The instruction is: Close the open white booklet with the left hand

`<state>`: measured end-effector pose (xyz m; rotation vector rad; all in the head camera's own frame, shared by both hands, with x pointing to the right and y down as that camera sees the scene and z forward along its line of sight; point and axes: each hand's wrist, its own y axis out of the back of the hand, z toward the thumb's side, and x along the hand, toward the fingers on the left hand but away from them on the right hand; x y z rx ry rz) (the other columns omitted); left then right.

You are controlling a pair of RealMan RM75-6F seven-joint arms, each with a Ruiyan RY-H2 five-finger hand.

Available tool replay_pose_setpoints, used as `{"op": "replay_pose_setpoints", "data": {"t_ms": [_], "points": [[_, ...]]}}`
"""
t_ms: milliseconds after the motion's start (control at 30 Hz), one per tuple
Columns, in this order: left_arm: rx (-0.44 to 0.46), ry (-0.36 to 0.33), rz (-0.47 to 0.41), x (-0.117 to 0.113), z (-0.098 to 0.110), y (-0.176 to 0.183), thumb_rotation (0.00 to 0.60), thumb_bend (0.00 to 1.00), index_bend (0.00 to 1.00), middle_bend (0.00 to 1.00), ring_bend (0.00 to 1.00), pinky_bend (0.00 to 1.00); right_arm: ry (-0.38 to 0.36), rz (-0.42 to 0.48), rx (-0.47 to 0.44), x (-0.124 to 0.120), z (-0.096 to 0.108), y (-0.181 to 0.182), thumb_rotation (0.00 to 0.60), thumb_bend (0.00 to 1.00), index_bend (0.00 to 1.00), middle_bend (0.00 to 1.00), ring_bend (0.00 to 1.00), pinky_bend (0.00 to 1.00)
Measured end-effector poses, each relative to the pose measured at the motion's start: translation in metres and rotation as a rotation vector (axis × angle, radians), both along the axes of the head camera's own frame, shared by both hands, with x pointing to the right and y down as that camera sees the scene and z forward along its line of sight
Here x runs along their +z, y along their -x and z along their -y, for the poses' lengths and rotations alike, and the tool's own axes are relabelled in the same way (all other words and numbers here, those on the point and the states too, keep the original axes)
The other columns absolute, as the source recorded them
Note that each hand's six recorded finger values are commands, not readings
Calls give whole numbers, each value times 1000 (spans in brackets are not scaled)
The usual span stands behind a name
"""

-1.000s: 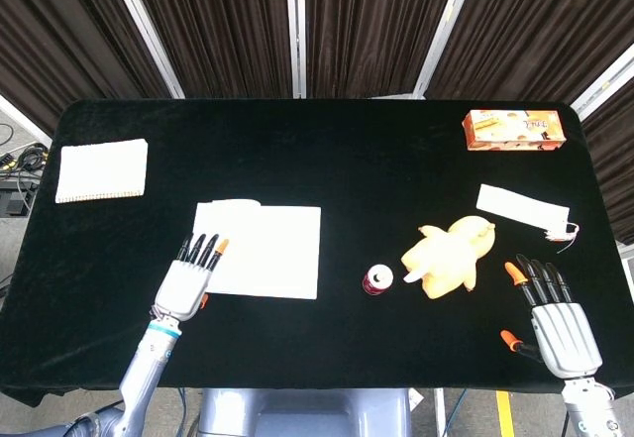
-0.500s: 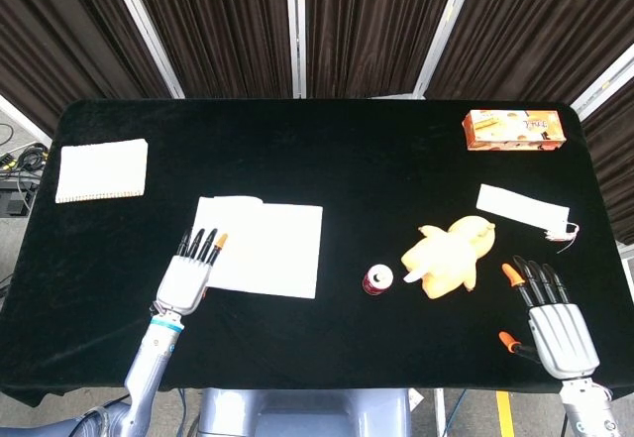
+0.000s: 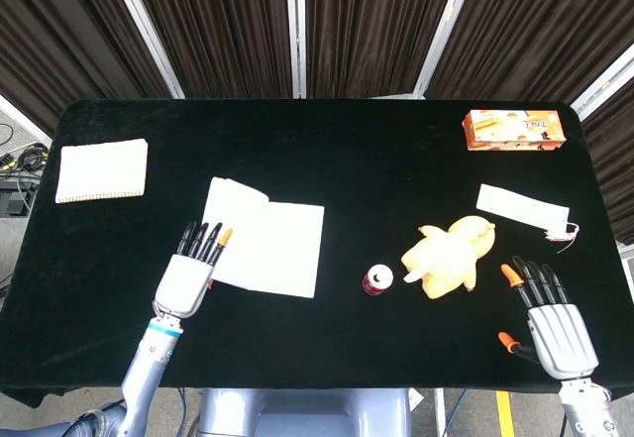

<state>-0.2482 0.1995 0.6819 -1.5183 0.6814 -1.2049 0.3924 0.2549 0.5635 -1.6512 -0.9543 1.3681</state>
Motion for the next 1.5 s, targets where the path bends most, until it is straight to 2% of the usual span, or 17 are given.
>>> {"op": "replay_pose_setpoints", "data": {"t_ms": [200, 333, 533, 667, 933, 1167, 1333, 1500], "points": [[24, -50, -32, -12, 7, -14, 600, 511, 0, 0, 0, 0, 5, -2, 0, 1, -1, 0, 600, 45, 0, 0, 0, 0], [45, -101, -59, -23, 15, -29, 600, 446, 0, 0, 0, 0, 4, -3, -1, 1, -1, 0, 600, 45, 0, 0, 0, 0], [46, -127, -87, -26, 22, -48, 600, 416, 0, 0, 0, 0, 4, -3, 9, 0, 0, -2, 600, 45, 0, 0, 0, 0], [44, -142, -83, -28, 23, -49, 600, 383, 0, 0, 0, 0, 6, -3, 11, 0, 0, -3, 600, 45, 0, 0, 0, 0], [9, -143, -77, -28, 25, -35, 600, 381, 0, 0, 0, 0, 9, -10, 5, 2, -1, -1, 600, 45, 0, 0, 0, 0], [-27, -123, -44, -33, 18, 0, 600, 351, 0, 0, 0, 0, 6, -15, 15, 2, 1, -4, 600, 45, 0, 0, 0, 0], [-131, -110, -38, -49, 4, 45, 600, 213, 0, 0, 0, 0, -10, -9, 20, -2, 3, -5, 600, 45, 0, 0, 0, 0], [-257, -109, -34, -71, -14, 95, 600, 180, 0, 0, 0, 0, -32, 1, 40, -8, 8, -9, 600, 45, 0, 0, 0, 0]]}}
